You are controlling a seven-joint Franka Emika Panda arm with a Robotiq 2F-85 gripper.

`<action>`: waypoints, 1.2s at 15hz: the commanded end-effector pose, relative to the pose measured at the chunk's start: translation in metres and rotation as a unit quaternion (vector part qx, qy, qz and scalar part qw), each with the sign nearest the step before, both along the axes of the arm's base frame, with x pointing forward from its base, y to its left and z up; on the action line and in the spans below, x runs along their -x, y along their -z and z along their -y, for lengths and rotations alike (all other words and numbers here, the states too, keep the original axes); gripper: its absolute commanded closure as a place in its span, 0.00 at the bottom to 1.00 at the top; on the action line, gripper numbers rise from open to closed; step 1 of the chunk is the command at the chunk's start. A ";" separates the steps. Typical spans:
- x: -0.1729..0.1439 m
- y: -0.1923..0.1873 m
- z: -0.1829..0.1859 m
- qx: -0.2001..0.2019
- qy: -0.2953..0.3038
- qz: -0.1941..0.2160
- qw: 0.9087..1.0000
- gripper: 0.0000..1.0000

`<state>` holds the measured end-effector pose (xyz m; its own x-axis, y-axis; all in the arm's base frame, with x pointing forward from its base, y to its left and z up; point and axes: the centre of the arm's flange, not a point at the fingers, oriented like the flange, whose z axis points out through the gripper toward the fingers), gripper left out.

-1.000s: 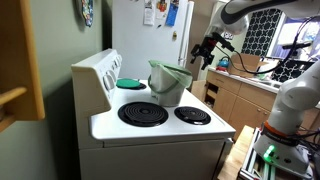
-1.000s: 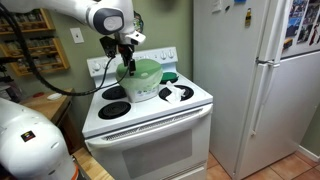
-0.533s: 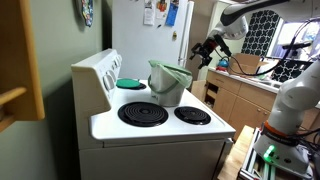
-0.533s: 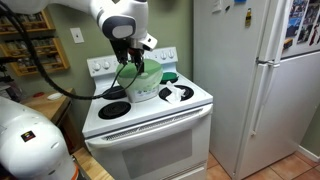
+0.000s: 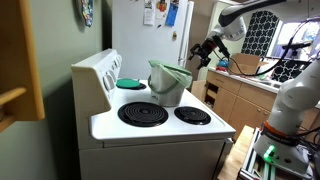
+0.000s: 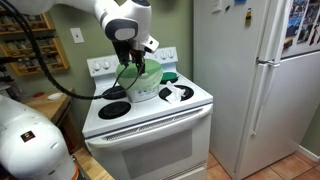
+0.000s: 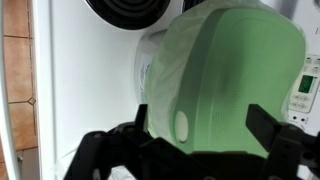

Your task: Open the lid to the bin and place the paper towel into it

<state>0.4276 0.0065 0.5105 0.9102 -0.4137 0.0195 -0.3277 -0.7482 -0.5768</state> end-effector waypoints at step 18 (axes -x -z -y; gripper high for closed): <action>-0.013 0.046 0.004 -0.084 -0.004 0.004 0.996 0.00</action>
<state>0.4323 0.0144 0.4811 0.9094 -0.4159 -0.0057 -0.3071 -0.6622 -0.6835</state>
